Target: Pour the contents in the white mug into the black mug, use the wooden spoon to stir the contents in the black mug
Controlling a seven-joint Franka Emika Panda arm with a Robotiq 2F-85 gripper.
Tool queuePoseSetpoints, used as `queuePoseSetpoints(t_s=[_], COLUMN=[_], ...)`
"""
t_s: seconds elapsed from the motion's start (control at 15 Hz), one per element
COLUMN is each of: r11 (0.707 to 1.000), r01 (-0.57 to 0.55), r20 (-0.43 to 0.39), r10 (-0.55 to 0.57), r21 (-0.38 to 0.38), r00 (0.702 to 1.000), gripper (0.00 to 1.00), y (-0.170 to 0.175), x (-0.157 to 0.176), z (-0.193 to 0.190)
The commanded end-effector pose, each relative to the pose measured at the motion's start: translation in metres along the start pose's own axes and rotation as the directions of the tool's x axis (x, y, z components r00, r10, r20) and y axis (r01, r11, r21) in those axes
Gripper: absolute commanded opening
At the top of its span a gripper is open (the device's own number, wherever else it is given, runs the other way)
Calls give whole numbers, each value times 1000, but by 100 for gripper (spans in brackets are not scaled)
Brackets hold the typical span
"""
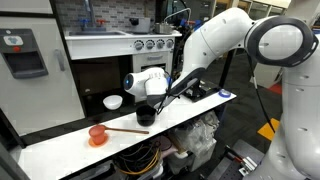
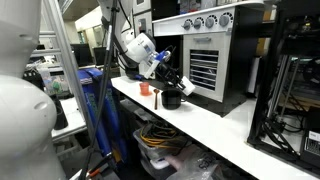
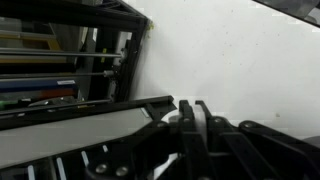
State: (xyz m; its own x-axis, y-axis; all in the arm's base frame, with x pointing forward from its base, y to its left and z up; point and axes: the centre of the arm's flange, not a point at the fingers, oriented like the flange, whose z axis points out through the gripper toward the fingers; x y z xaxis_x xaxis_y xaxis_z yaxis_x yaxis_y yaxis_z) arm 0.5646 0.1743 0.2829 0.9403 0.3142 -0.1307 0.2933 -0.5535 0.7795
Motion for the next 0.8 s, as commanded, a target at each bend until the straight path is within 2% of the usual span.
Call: queuePoseSetpoints(t_s=[0.0,0.6,0.73], r11=[998,986,986], r01=[43,118,125], r20=[-5,-6,-9], r10=[-43,-120,-127], r21=[-51,-114,-109], r00=[999,993,992], gripper=[2,2,2], y=[-12,-44,-46], x=[4,3,4], z=[-7,-21,-22])
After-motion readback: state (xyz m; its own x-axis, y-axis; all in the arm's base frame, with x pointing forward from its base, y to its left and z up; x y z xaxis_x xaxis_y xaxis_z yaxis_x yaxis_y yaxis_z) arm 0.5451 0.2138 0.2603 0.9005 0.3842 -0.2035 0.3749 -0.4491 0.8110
